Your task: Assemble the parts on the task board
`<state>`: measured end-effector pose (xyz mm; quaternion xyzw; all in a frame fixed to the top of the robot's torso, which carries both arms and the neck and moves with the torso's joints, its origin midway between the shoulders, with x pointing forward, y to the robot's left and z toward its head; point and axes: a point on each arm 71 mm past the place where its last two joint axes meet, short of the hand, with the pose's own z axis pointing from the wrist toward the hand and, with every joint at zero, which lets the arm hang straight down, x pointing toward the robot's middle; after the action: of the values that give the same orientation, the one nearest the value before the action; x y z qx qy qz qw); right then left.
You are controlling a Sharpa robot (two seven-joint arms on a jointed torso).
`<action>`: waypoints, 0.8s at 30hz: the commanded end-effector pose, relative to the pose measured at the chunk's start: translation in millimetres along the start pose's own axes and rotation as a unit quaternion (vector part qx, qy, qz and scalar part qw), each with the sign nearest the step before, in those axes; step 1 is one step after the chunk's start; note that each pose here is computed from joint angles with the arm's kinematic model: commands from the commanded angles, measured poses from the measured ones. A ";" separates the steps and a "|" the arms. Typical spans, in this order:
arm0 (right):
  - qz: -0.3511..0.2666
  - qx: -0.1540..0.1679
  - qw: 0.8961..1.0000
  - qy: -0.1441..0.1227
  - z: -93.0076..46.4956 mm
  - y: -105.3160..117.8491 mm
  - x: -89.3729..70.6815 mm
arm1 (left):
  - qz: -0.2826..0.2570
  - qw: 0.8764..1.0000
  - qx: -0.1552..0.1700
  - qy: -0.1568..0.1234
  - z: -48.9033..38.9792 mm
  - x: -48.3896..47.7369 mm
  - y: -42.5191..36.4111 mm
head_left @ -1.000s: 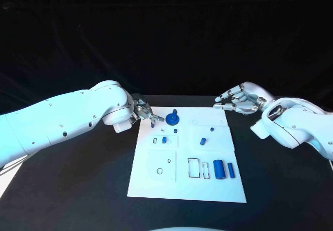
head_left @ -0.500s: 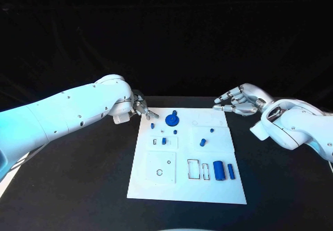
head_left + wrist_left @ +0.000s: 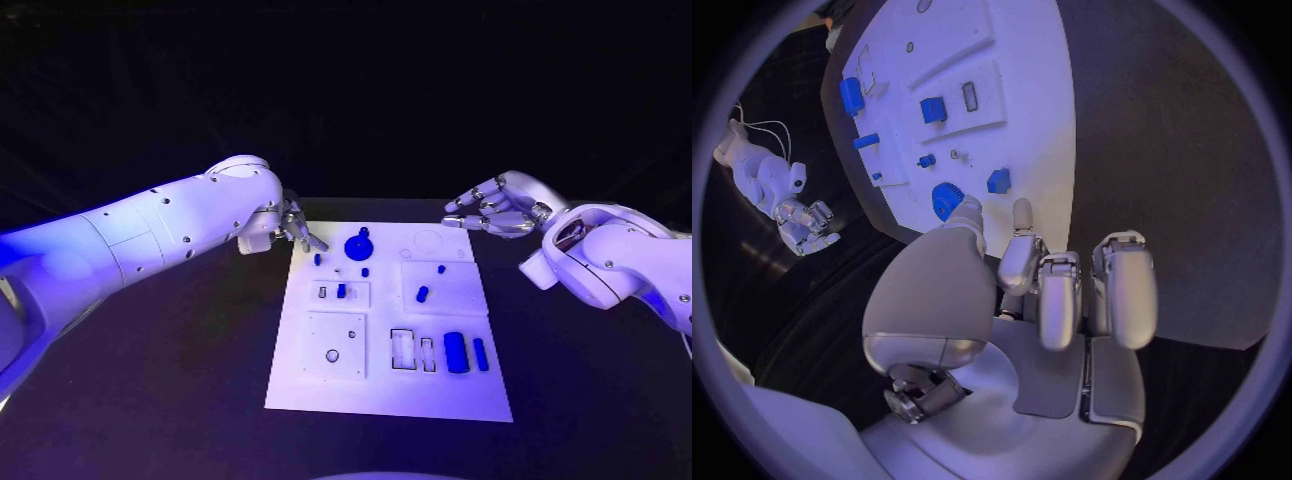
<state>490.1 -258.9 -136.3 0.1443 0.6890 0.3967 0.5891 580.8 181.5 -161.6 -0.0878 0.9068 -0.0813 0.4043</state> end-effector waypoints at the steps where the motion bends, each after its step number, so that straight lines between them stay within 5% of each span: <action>1: 0.000 -0.006 1.000 0.005 0.3 0.9 1.4 | 0.014 1.000 0.006 0.007 0.5 1.2 -2.0; 24: 0.000 -0.007 1.000 0.007 1.3 1.6 2.7 | 0.021 1.000 0.009 0.020 5.2 10.6 -8.7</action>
<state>490.6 -257.1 -136.6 0.1433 0.6887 0.3986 0.5884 579.1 172.6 -170.1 -0.0720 0.9133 -0.0788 0.3932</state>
